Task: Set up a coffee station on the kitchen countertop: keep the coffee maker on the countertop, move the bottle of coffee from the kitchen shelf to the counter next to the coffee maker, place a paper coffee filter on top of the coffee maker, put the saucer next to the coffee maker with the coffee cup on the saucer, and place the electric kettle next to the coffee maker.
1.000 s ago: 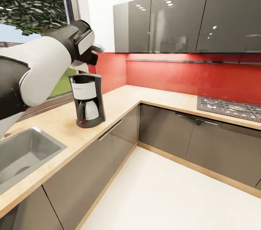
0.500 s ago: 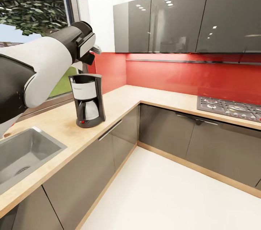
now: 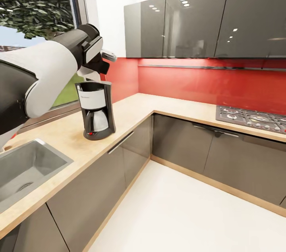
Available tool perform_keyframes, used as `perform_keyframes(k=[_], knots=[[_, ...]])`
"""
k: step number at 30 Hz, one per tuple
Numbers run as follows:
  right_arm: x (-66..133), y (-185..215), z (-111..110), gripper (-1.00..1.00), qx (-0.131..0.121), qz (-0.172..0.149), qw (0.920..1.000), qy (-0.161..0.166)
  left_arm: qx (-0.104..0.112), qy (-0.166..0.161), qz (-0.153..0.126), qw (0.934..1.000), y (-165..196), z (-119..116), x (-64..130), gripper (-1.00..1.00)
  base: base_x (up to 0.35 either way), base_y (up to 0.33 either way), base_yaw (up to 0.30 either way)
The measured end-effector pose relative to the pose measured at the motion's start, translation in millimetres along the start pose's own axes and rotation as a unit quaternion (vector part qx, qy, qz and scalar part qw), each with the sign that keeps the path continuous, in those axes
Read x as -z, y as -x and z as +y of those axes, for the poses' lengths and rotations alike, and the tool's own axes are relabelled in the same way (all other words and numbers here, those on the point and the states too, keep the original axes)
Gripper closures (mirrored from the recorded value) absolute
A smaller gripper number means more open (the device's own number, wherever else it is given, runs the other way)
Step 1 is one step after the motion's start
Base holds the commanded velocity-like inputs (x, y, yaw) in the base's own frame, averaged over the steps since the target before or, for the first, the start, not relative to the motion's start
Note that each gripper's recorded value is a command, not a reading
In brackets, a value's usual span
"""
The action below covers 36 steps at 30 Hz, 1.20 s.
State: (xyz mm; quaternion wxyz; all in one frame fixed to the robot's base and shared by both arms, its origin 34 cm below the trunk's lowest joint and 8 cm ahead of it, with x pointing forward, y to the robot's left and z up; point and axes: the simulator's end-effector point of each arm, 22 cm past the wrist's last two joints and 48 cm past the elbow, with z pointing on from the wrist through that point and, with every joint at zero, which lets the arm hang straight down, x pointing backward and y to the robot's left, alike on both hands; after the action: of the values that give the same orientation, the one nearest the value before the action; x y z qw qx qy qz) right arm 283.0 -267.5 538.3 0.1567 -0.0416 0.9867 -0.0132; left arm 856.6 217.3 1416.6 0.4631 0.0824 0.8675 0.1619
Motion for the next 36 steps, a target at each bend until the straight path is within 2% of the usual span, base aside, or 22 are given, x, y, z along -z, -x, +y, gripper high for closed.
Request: perform_keyframes(k=[9,15,20,36], knots=[[0.0,0.0,0.0,-1.0,0.0,0.0,1.0,0.0,-0.011,0.016,0.0,0.9998,-0.2,7.5,-0.1,1.0,0.0,0.0,0.0],[0.0,0.0,0.2,-1.0,0.001,0.0,1.0,0.0,-0.011,0.018,0.001,0.9998,-1.6,9.1,-1.6,1.0,0.0,0.0,0.0],[0.0,-0.3,2.2,-1.0,0.015,0.001,0.9999,0.003,-0.01,0.018,0.002,0.9998,-2.6,9.7,-2.7,1.0,0.0,0.0,0.0],[0.0,-0.3,1.4,-1.0,0.018,0.001,0.9998,0.003,-0.006,0.021,0.005,0.9998,-5.1,17.7,-4.7,1.0,0.0,0.0,0.0]])
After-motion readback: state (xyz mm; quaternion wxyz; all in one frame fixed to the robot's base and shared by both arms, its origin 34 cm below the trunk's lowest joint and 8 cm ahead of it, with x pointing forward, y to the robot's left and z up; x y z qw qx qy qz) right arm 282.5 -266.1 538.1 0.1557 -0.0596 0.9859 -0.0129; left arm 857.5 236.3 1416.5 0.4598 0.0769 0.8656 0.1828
